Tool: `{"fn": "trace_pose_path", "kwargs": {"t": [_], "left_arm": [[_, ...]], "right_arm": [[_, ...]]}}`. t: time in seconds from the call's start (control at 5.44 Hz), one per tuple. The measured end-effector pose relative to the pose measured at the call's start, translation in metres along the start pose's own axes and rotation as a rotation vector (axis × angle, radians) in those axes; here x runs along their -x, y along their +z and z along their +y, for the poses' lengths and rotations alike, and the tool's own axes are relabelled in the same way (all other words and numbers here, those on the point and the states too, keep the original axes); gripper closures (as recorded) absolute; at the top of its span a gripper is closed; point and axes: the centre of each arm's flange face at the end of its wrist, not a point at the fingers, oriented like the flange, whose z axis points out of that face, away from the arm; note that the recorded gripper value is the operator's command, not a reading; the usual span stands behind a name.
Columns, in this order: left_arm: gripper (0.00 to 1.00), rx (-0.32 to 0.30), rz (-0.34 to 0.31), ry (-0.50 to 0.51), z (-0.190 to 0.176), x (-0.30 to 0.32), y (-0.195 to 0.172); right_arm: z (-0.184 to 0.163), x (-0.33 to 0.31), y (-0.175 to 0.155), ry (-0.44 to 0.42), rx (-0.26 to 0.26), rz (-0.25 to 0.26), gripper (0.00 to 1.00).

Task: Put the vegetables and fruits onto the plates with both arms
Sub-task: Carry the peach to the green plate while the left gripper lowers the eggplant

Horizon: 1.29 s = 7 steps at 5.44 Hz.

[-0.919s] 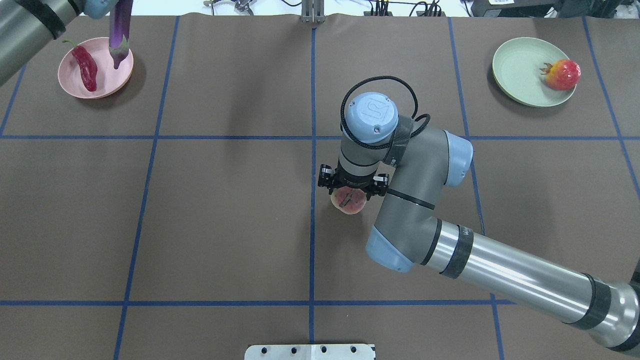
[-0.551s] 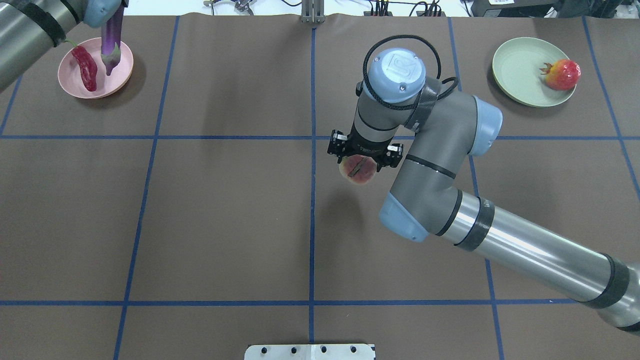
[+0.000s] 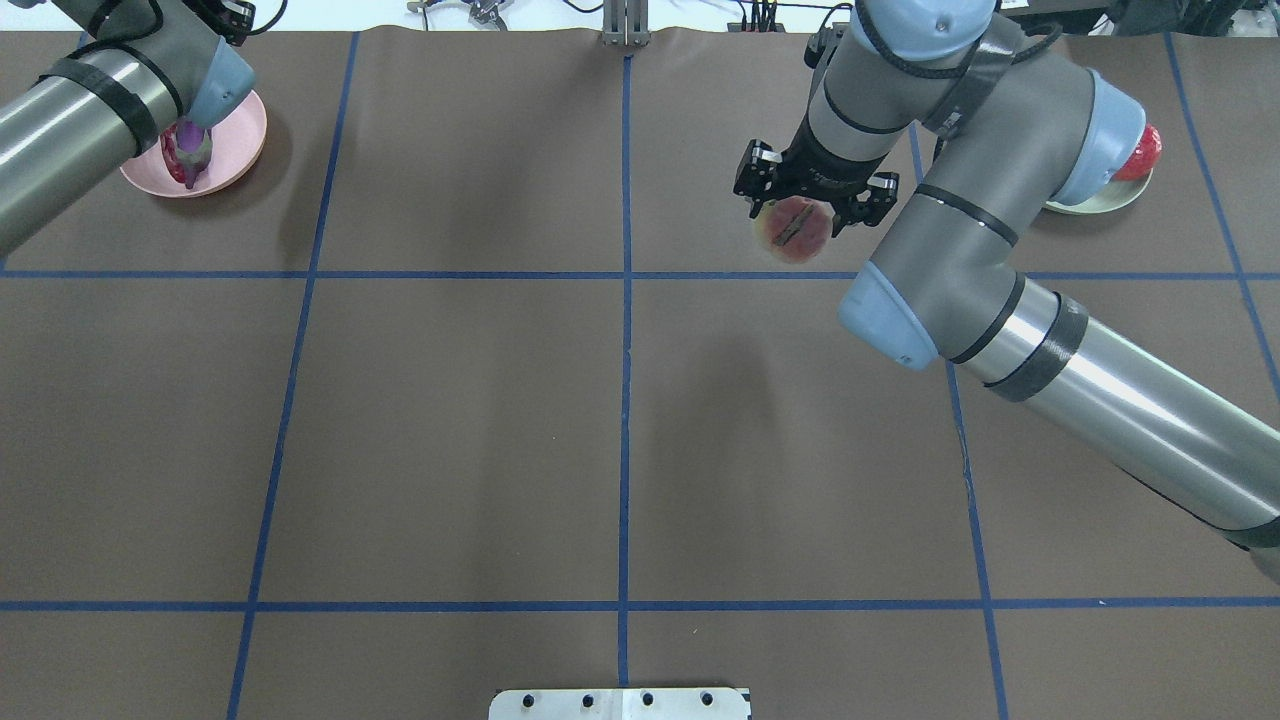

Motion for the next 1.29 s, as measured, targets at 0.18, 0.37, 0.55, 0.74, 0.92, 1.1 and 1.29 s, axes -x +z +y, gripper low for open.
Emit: {"fn": "trace_pose_path", "kwargs": {"t": [0.18,0.37,0.55,0.74,0.92,1.1,1.29], "left_arm": [[1.00,-0.006,-0.044,0.020,0.006,-0.007,0.013],[1.00,-0.011,-0.087,0.075,0.012,-0.014,0.024],[0.77,-0.013,-0.121,0.125,0.016,-0.010,0.033],[0.25,-0.016,-0.149,0.142,0.019,-0.005,0.039],[0.00,-0.024,-0.159,0.152,0.024,-0.005,0.046],[0.00,-0.037,-0.162,0.164,0.028,-0.009,0.051],[0.00,-0.045,-0.160,0.169,0.029,-0.011,0.053]], "right_arm": [[-0.018,-0.017,-0.009,-0.014,-0.011,0.003,1.00],[-0.028,-0.025,-0.013,-0.023,-0.014,0.005,1.00],[-0.030,-0.026,-0.015,-0.024,-0.015,0.007,1.00],[-0.031,-0.027,-0.016,-0.024,-0.016,0.007,1.00],[-0.033,-0.028,-0.017,-0.023,-0.018,0.007,1.00],[-0.037,-0.032,-0.020,-0.030,-0.020,0.007,1.00],[-0.047,-0.040,-0.027,-0.057,-0.021,0.011,1.00]]}}
